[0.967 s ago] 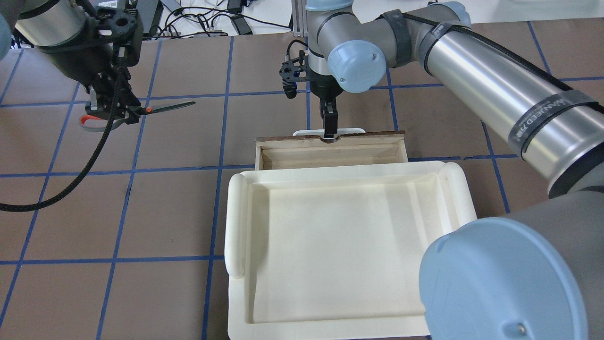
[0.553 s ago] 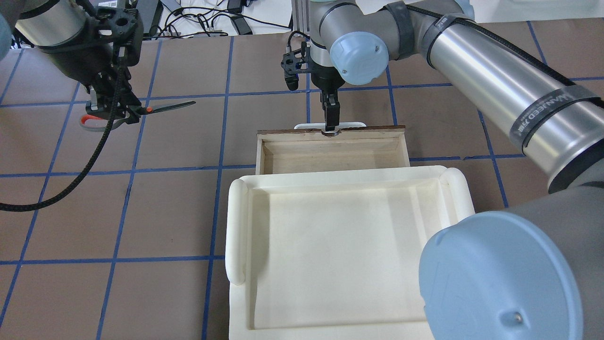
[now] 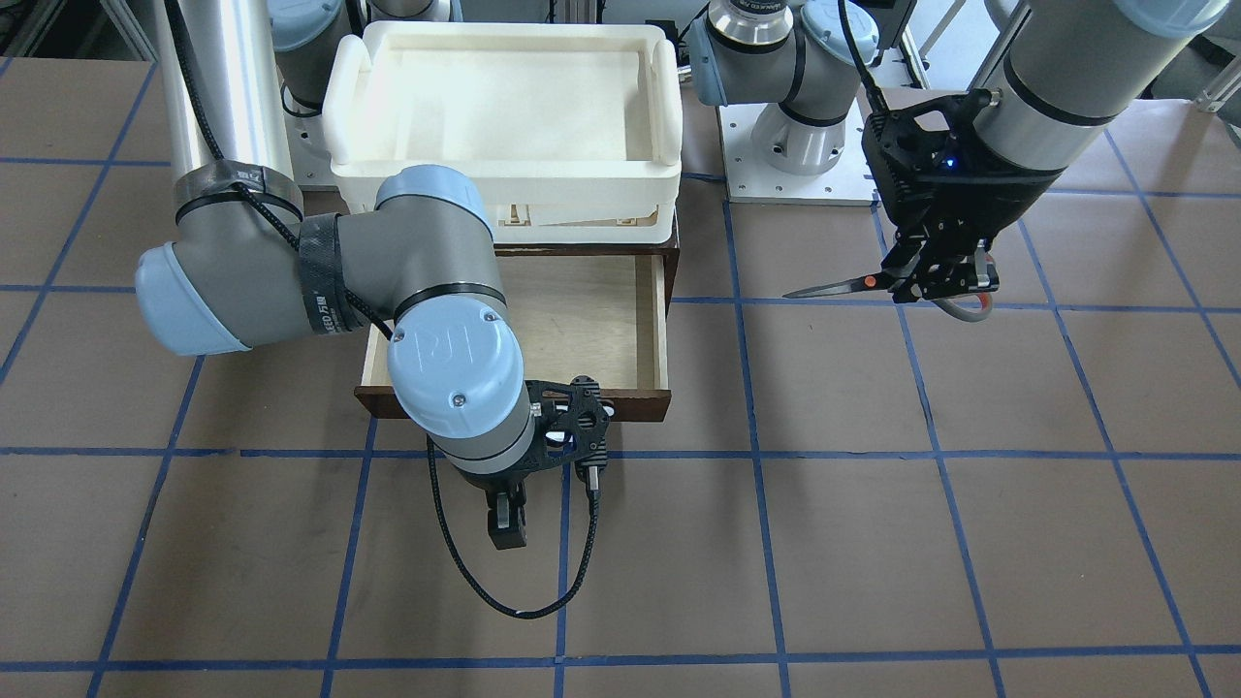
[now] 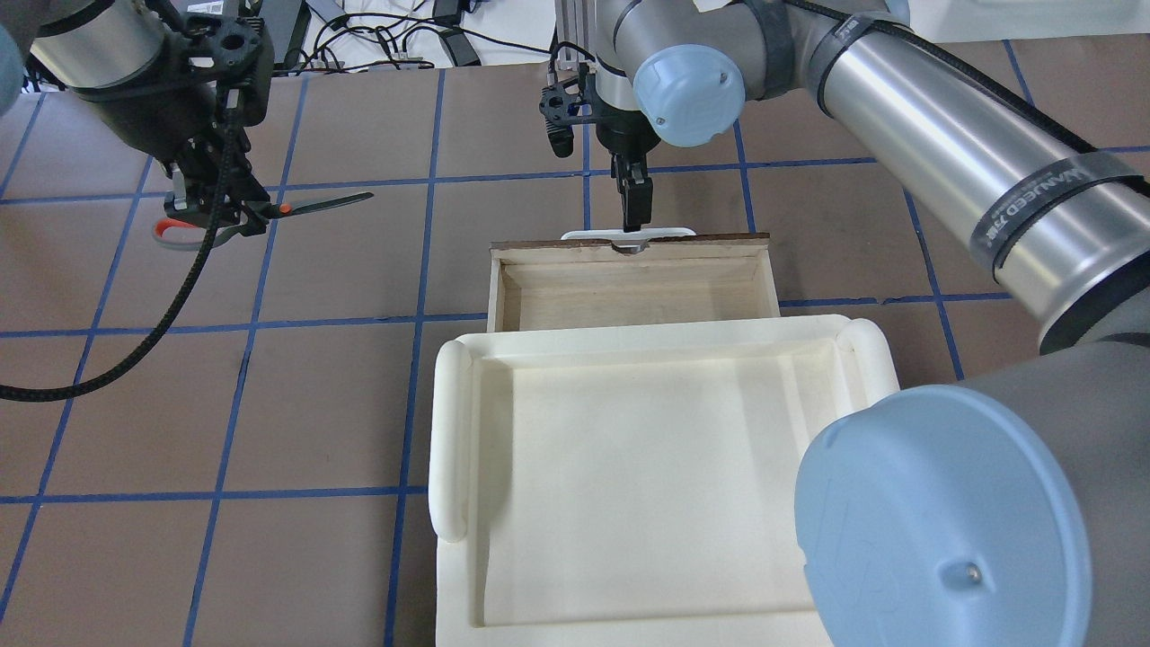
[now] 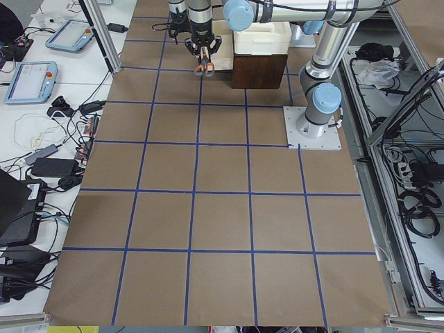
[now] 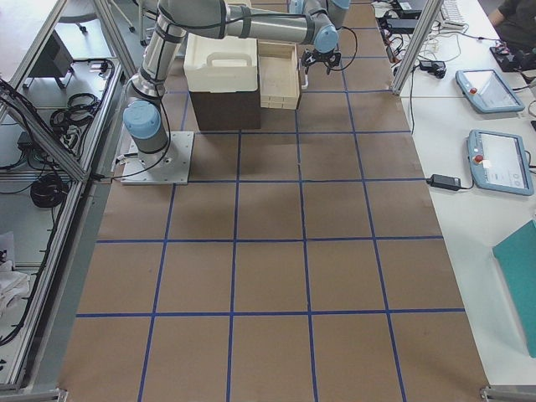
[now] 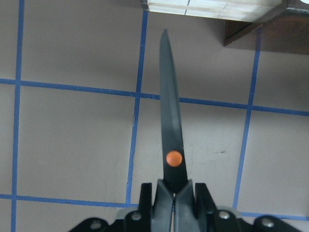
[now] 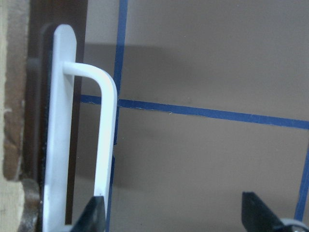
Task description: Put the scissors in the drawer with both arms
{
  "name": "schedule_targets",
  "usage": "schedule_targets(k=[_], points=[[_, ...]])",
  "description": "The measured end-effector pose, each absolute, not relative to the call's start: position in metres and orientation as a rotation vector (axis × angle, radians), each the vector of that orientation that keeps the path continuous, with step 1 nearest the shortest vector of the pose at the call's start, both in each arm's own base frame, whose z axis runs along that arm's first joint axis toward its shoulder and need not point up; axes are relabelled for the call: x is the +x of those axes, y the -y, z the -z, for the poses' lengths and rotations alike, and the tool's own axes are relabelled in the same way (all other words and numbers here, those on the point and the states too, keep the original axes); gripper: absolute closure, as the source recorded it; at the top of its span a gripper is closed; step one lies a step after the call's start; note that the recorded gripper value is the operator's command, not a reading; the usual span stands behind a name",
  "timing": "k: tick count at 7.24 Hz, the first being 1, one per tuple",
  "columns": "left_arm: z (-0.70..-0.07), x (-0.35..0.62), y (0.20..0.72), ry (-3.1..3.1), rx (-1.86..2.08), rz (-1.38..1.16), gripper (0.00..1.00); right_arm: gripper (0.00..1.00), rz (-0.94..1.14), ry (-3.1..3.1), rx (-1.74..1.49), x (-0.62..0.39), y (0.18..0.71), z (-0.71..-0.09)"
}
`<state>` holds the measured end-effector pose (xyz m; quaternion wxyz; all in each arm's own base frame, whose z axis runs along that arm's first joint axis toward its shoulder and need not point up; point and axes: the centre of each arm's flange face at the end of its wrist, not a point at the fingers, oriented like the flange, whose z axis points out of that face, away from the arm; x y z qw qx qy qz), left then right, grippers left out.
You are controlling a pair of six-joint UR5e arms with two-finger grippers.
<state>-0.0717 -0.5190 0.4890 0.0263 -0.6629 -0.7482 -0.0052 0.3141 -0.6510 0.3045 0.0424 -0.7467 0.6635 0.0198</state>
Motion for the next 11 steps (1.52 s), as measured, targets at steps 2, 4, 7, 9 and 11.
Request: schedule_targets(k=[2,4,7,9,11], points=[[-0.485,-0.077,0.521,2.313,-2.037,0.024,1.0,0.0,-0.049,-2.019,-2.297,0.312,0.655,-0.306],[-0.482,-0.116,0.518,2.299,-2.061,0.024,1.0,0.0,-0.043,-2.018,-2.299,0.31,0.659,-0.314],[-0.47,-0.206,0.509,2.292,-2.075,-0.011,1.0,0.0,-0.018,-2.135,-2.214,0.234,0.673,-0.372],[-0.452,-0.265,0.504,2.263,-2.051,-0.022,1.0,0.0,0.019,-2.289,-2.12,0.143,0.654,-0.453],[-0.427,-0.314,0.506,2.24,-2.016,0.023,1.0,0.0,0.056,-2.444,-2.051,0.074,0.615,-0.514]])
